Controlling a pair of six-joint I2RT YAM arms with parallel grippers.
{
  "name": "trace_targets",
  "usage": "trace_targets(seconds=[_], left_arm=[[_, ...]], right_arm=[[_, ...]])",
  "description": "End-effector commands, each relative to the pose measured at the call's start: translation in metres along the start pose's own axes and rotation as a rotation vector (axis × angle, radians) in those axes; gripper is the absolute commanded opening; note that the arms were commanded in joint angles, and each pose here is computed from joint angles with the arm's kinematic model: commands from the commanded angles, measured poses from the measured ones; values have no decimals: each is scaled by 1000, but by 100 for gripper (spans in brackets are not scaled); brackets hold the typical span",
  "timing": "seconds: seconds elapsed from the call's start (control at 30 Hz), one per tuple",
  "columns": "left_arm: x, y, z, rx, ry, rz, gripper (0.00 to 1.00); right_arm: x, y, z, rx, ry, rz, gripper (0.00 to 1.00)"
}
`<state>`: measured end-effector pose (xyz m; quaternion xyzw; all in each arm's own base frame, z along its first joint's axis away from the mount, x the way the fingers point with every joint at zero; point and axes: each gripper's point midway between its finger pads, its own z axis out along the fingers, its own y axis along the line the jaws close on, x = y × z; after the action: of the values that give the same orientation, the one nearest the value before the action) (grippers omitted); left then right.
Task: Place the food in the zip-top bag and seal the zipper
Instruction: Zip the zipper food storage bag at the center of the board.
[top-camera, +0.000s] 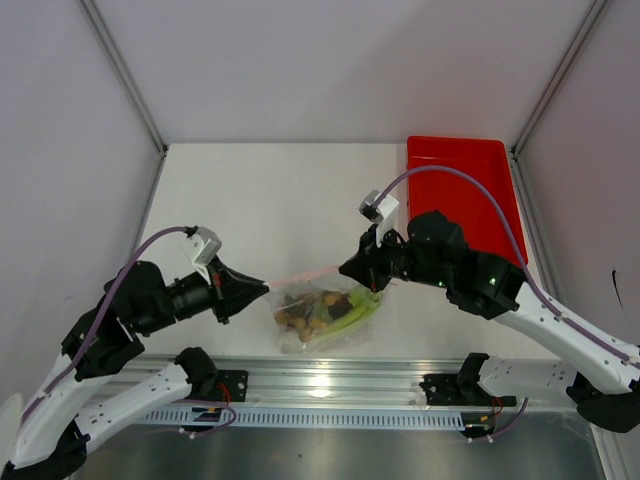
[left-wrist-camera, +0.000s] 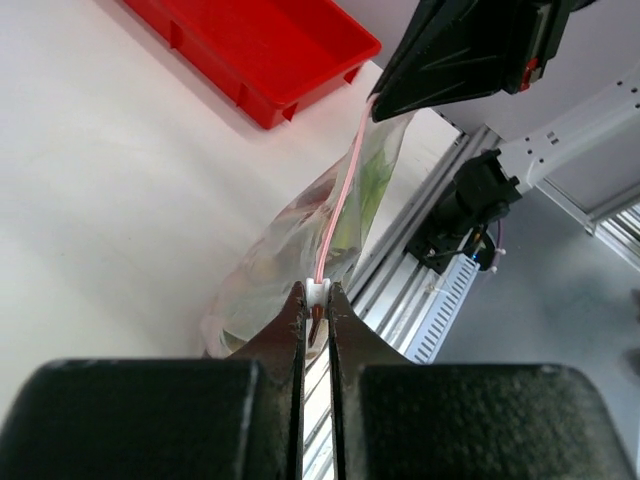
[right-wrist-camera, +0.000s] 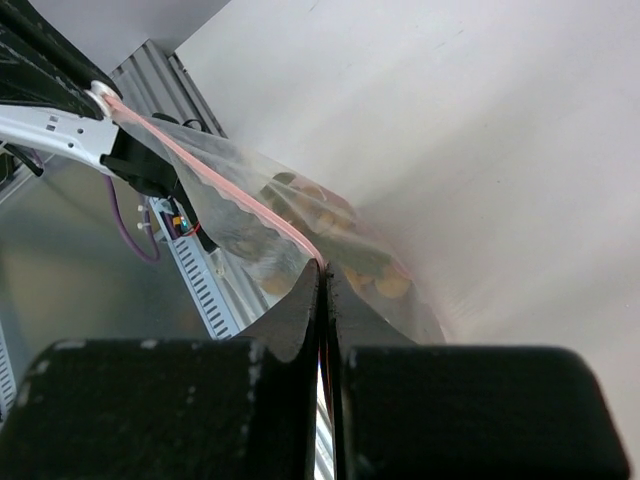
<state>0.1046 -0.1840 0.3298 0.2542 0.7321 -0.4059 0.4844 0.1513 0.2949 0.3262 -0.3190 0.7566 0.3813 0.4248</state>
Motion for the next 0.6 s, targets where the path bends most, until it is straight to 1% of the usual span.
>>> trace_targets(seconds=[0.0, 0.23, 0.47, 0.53, 0.57], left_arm=[[-3, 13, -10, -83, -46, -22, 7], [1, 26, -18, -154, -86, -49, 7], [6, 38, -19, -213, -87, -54, 7], [8, 40, -17, -220, -80, -54, 19], [7, 40, -16, -220, -81, -55, 28]], right_arm=[[-13, -11, -3, 60, -61, 2, 0], [-14, -12, 4, 58, -54, -3, 0], [-13, -10, 12, 46, -47, -2, 0], [-15, -9, 16, 39, -48, -2, 0], [-14, -9, 21, 32, -38, -3, 0]])
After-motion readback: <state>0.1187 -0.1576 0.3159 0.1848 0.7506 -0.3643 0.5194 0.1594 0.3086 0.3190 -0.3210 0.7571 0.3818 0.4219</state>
